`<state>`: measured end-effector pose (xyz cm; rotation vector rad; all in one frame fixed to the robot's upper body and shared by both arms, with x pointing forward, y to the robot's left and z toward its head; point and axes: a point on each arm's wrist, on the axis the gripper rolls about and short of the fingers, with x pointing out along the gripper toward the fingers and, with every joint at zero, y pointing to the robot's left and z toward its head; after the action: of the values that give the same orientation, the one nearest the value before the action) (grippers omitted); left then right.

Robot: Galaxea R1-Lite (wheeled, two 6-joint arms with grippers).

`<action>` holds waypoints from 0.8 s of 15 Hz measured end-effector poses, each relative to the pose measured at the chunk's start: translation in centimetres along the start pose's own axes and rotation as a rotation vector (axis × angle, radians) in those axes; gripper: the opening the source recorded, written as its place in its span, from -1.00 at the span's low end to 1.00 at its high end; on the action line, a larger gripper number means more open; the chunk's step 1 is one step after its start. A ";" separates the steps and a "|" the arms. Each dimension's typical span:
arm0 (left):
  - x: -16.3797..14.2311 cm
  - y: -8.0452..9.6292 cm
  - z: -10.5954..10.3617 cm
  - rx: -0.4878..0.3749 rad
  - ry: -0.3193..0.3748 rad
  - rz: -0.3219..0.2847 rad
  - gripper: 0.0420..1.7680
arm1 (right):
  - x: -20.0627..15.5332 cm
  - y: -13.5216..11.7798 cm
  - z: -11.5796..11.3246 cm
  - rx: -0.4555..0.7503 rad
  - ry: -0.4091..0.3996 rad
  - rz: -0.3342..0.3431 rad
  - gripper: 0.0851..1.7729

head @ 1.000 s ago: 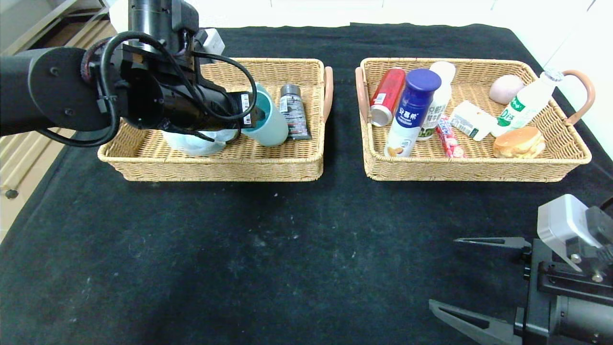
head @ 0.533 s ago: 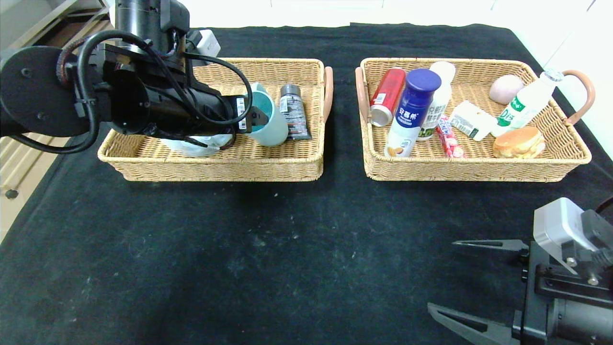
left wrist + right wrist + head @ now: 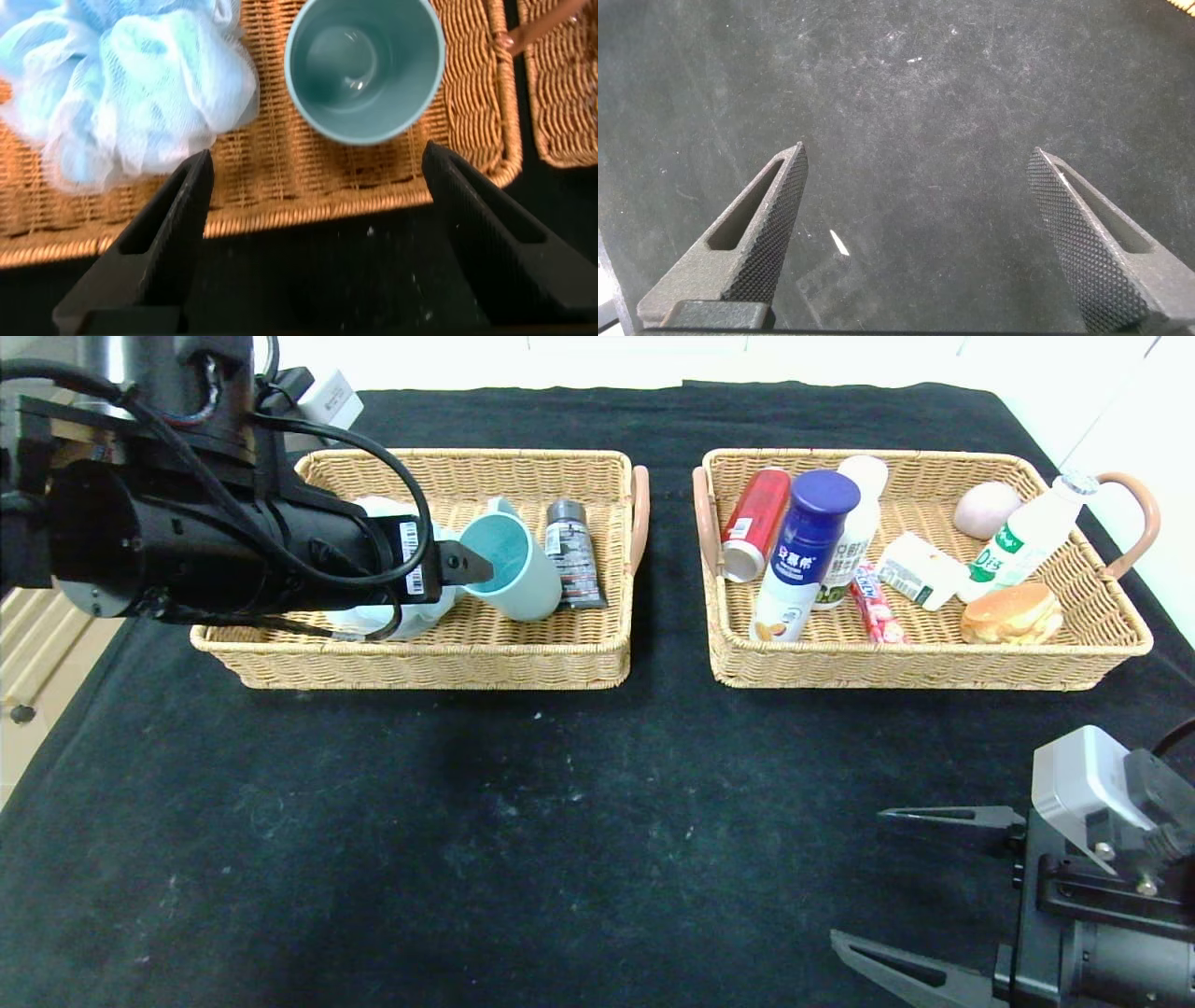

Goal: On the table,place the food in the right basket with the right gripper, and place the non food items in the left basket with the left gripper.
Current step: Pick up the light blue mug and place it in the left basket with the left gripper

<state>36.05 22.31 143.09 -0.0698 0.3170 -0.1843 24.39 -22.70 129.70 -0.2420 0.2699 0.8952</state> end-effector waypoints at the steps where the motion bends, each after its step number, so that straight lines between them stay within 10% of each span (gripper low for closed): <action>1: -0.9 0.2 -0.2 0.003 0.000 -0.002 0.85 | 0.0 0.0 0.0 0.000 0.000 0.000 0.93; 12: -13.3 3.2 -5.6 0.081 -0.029 -0.027 0.92 | -1.1 -0.4 0.9 -0.007 -0.054 -0.036 0.93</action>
<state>22.38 27.80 141.50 0.0027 0.2793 -0.2229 24.11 -23.46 130.97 -0.2284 0.2118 0.8656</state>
